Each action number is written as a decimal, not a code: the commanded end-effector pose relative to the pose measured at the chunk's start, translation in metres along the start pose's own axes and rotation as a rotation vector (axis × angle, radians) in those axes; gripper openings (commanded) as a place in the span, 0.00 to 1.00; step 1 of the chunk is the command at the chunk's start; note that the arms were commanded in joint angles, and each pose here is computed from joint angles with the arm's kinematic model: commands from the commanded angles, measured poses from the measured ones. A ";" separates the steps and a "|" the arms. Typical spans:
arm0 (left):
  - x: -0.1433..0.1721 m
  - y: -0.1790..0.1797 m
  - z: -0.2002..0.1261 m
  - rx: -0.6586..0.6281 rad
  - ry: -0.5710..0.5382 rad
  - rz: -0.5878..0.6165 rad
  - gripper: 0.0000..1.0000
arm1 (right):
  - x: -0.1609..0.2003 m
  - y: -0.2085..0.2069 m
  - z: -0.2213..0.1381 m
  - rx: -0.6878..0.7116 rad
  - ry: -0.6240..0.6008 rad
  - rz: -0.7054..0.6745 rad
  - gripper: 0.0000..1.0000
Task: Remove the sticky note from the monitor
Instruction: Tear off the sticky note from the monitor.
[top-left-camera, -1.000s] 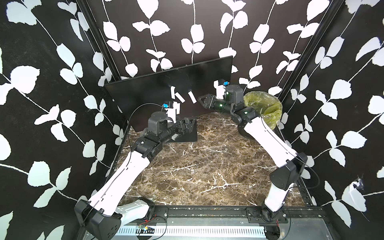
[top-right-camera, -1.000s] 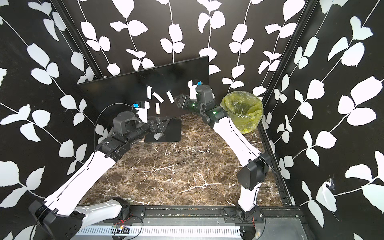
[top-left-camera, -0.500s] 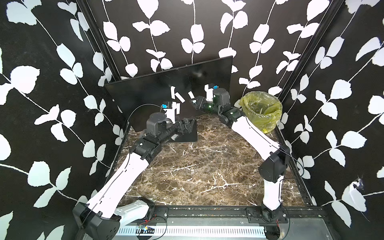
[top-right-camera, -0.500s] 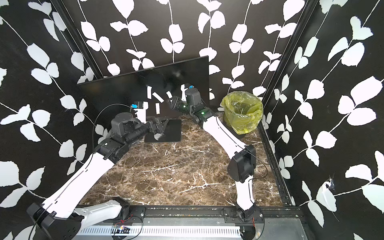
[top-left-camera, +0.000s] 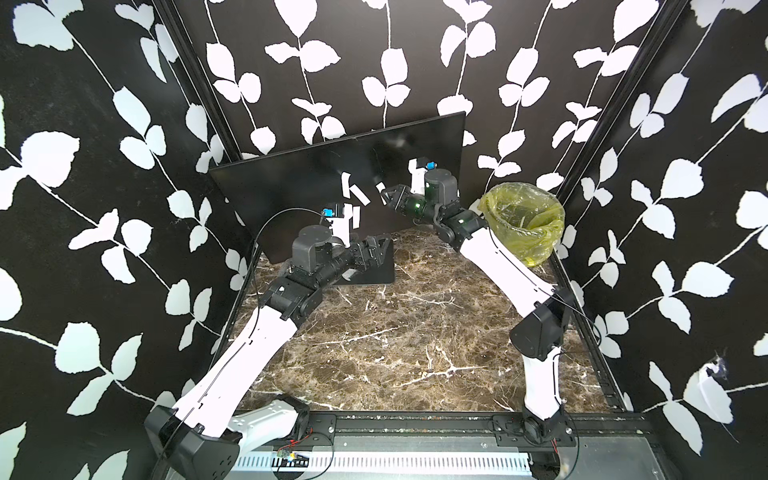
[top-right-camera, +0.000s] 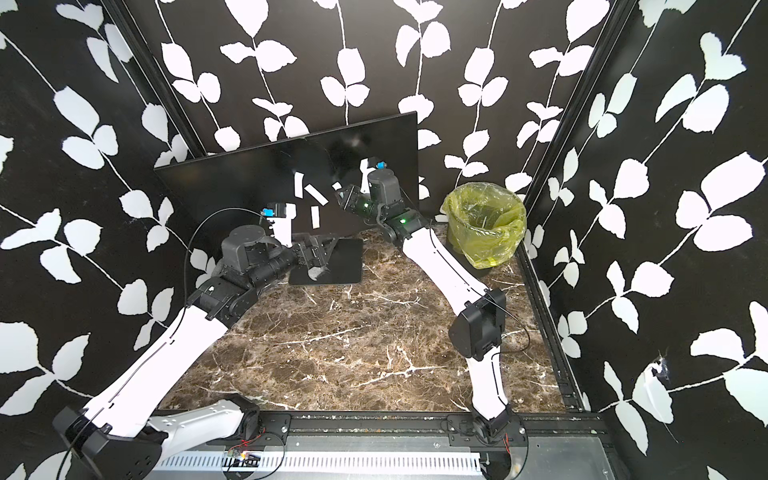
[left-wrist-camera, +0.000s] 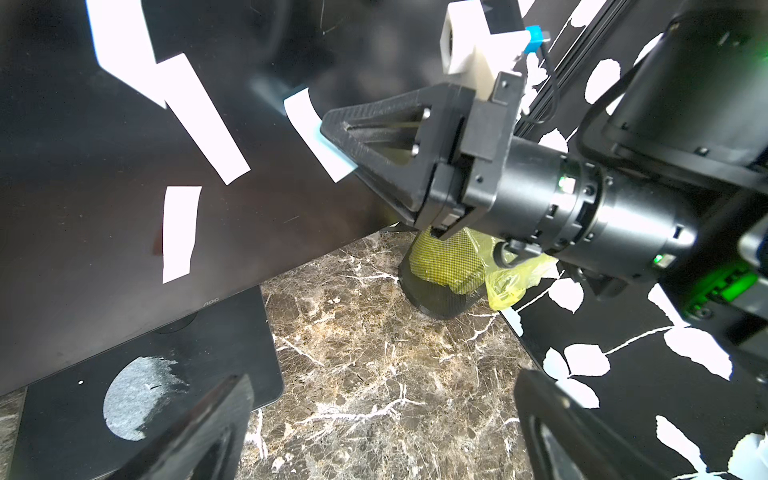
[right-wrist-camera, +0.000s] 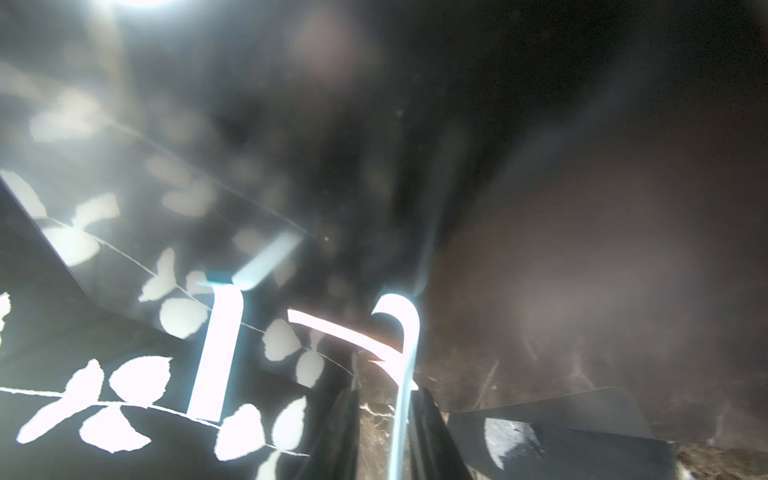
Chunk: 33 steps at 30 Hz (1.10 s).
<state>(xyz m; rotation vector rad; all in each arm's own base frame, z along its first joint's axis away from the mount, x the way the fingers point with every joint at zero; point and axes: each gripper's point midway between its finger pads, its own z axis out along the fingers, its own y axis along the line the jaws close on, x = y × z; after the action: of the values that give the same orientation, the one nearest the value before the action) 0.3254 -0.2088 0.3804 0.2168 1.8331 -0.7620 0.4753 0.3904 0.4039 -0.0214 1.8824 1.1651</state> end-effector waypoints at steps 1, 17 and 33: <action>-0.010 -0.003 -0.002 0.012 -0.030 0.021 0.99 | 0.003 0.000 0.006 0.000 0.010 -0.011 0.23; -0.009 -0.003 -0.002 0.012 -0.024 0.024 0.99 | -0.001 0.002 0.006 -0.010 0.015 -0.021 0.00; -0.012 -0.005 0.002 0.019 -0.021 0.027 0.99 | -0.027 0.004 -0.051 0.056 -0.062 -0.121 0.00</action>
<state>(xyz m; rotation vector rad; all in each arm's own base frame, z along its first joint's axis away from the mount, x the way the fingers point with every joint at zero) 0.3286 -0.2107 0.3754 0.2265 1.8453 -0.7525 0.4618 0.3669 0.4003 -0.0640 1.9243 1.0502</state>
